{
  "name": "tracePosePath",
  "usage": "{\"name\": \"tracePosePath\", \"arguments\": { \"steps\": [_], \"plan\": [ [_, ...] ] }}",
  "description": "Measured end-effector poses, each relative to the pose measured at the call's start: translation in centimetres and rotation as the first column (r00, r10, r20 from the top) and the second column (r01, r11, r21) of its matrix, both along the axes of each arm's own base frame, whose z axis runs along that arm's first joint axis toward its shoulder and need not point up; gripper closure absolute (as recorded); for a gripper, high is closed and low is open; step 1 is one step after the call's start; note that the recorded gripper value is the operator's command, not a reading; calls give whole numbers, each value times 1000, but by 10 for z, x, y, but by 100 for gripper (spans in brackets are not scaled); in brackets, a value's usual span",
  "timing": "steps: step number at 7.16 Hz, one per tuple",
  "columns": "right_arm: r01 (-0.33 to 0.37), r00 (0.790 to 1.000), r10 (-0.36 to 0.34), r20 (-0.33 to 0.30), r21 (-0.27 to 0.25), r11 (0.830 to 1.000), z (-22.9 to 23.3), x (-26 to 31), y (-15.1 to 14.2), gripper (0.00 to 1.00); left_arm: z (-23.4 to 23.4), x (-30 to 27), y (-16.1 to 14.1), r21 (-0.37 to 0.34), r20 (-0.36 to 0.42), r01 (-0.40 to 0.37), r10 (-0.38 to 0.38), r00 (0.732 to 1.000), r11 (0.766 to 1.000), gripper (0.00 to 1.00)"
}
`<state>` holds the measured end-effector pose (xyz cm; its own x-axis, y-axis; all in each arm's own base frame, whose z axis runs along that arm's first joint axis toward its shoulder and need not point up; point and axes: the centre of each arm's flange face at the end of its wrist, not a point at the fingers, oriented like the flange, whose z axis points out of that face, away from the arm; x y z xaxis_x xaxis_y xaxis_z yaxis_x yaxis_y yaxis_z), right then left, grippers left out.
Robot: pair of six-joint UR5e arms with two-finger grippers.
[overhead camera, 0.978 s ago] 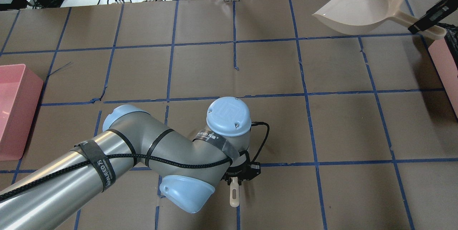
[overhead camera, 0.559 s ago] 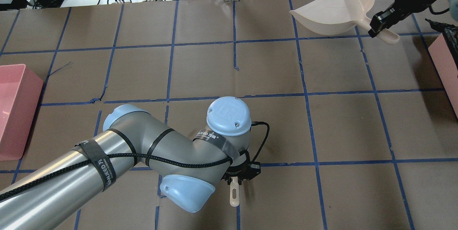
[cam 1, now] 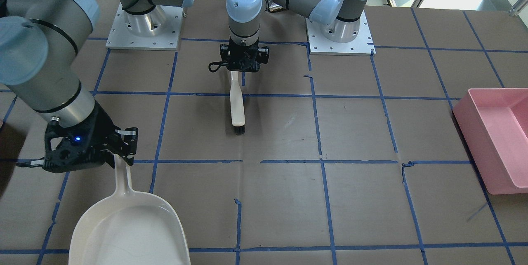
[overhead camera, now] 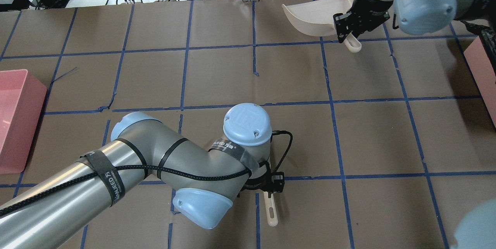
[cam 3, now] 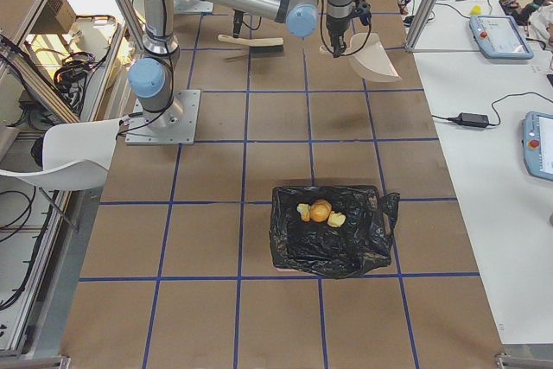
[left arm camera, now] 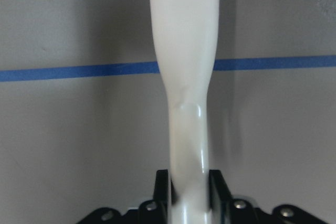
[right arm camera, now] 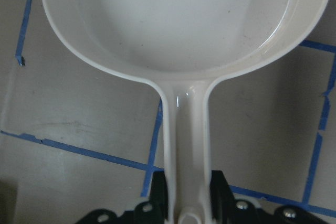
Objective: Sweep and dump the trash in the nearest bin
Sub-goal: 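Set the dustpan down with the right gripper while the left gripper lays down the brush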
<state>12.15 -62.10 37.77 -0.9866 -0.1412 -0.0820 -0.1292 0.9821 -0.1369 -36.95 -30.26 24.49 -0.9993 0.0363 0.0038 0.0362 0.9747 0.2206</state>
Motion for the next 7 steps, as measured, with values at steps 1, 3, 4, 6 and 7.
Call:
{"name": "tracePosePath", "arguments": {
  "steps": [1, 3, 4, 6, 7],
  "plan": [
    [19, 1000, -19, -5, 6, 1000, -8, 22, -5, 100, 2, 0, -3, -6, -4, -3, 3, 1000, 1000, 0],
    [48, 999, -48, -8, 17, 999, -21, 56, -5, 100, 13, 2, -10, -27, -18, -13, 12, 1000, 1000, 0],
    [56, 998, -56, -5, 18, 998, -29, 76, -4, 100, 24, 4, -14, -49, -31, -20, 18, 999, 999, 0],
    [34, 999, -34, -7, 40, 999, -50, 121, 5, 100, 51, 26, -29, -88, -61, -8, 2, 998, 996, 0],
    [19, 1000, -18, -10, 50, 999, -56, 141, 12, 100, 66, 46, -39, -103, -74, -1, -7, 997, 995, 0]
  ]
}}
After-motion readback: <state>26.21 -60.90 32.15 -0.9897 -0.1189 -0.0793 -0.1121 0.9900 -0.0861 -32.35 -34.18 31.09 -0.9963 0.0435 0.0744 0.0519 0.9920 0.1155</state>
